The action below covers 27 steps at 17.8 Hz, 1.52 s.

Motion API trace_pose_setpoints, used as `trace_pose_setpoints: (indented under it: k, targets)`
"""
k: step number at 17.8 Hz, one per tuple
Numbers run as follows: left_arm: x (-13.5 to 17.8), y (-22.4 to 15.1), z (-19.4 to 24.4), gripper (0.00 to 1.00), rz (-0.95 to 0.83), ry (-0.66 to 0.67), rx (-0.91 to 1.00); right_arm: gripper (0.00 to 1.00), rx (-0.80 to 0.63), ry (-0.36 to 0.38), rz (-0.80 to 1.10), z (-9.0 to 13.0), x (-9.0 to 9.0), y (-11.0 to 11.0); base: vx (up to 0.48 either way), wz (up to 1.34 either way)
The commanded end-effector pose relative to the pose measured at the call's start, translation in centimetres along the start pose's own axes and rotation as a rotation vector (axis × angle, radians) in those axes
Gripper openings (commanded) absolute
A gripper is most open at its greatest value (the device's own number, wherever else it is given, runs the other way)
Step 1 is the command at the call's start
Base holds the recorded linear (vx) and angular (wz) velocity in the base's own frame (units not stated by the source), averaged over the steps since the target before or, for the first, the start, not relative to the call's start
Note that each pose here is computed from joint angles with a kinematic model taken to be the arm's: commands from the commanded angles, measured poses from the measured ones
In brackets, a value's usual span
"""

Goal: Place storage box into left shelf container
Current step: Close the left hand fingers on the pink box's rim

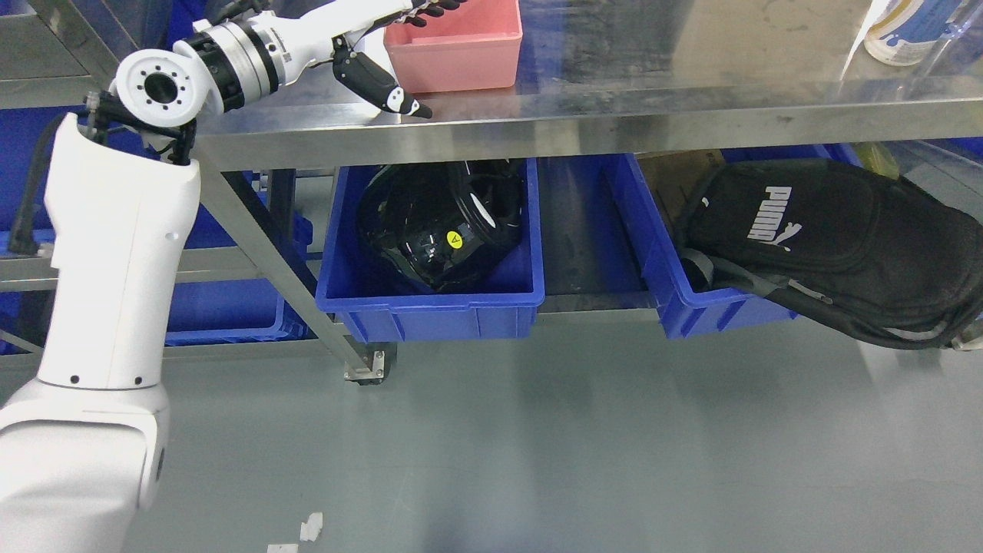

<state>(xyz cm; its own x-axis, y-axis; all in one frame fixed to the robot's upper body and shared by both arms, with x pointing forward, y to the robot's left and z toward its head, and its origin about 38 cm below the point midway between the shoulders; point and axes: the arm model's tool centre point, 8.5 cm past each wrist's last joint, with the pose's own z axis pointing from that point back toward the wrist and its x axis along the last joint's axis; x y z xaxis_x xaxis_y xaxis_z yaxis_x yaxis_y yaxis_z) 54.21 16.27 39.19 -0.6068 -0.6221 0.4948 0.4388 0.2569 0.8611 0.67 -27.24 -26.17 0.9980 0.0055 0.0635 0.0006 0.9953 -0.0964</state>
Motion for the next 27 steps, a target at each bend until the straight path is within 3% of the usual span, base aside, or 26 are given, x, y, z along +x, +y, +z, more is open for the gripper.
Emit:
trace_pose_setpoints:
  k: [1, 5, 11, 13, 17, 21, 23, 27]
  targets:
    - [-0.1, -2.5, -5.2, 0.86, 0.055, 0.046, -0.106, 1.00, -0.022, -0.026, -0.004, -0.1, 1.1, -1.2, 0.000, 0.00]
    - [-0.1, -2.2, -6.6, 0.85, 0.046, 0.095, -0.131, 1.00, -0.022, -0.026, -0.004, -0.1, 1.1, -1.2, 0.000, 0.00]
    - [0.1, -2.5, -7.4, 0.57, 0.084, 0.089, -0.173, 1.00, -0.021, -0.026, -0.004, -0.1, 1.1, -1.2, 0.000, 0.00]
    - [-0.1, -2.4, -7.3, 0.43, 0.094, 0.087, -0.166, 1.00, -0.021, -0.026, -0.004, -0.1, 1.1, -1.2, 0.000, 0.00]
    - [-1.0, -1.5, -6.3, 0.04, 0.129, 0.030, -0.109, 1.00, -0.022, -0.026, -0.004, -0.1, 1.1, -1.2, 0.000, 0.00]
    - [-2.2, -0.7, -5.4, 0.00, 0.173, -0.053, -0.003, 1.00, -0.021, -0.026, -0.004, -0.1, 1.1, -1.2, -0.004, 0.01]
    - [-3.4, 0.8, -3.8, 0.00, 0.266, -0.088, 0.103, 1.00, -0.021, -0.026, -0.004, -0.1, 1.1, -1.2, -0.008, 0.07]
    - [-3.1, 1.7, -2.8, 0.00, 0.582, -0.324, 0.215, 1.00, -0.021, -0.026, -0.004, -0.1, 1.1, -1.2, -0.005, 0.02]
